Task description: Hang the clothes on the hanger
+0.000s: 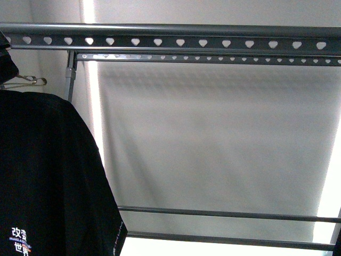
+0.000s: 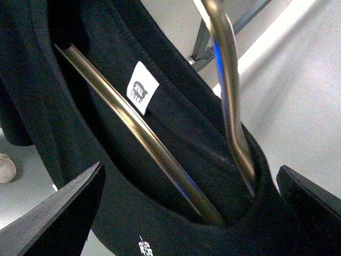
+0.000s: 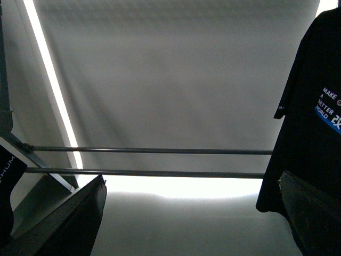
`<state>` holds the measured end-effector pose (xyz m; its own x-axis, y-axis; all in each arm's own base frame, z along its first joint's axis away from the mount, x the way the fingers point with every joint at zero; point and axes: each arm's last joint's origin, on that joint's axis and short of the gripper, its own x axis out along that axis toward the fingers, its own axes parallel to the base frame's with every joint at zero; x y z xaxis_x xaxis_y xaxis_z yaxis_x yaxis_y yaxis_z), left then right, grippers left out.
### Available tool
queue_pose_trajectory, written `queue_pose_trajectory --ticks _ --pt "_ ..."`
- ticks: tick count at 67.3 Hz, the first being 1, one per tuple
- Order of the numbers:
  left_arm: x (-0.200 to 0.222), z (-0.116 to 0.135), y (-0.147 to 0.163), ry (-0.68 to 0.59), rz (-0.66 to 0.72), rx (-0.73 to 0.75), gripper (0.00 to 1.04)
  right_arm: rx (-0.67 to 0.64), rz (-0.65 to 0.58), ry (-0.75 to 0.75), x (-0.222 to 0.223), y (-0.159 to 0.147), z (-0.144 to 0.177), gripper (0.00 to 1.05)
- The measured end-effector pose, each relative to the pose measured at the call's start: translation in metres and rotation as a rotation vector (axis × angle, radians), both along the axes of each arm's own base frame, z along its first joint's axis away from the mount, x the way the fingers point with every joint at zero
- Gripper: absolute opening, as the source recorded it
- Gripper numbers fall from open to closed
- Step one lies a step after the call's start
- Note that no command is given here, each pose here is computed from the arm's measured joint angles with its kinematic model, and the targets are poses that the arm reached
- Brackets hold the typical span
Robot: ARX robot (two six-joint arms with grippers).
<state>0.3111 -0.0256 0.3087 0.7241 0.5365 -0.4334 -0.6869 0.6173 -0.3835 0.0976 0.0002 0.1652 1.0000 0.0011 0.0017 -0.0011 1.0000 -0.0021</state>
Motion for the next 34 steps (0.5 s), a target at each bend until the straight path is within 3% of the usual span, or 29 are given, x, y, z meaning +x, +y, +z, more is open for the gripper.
queue_pose_trajectory --ticks 22,34 --pt "0.023 -0.01 0.003 0.064 -0.014 -0.013 0.98 0.0 0.0 0.0 0.0 0.0 0.0 0.97" --pt "0.024 -0.007 0.006 0.071 -0.014 -0.018 0.7 0.0 0.0 0.0 0.0 0.0 0.0 0.97"
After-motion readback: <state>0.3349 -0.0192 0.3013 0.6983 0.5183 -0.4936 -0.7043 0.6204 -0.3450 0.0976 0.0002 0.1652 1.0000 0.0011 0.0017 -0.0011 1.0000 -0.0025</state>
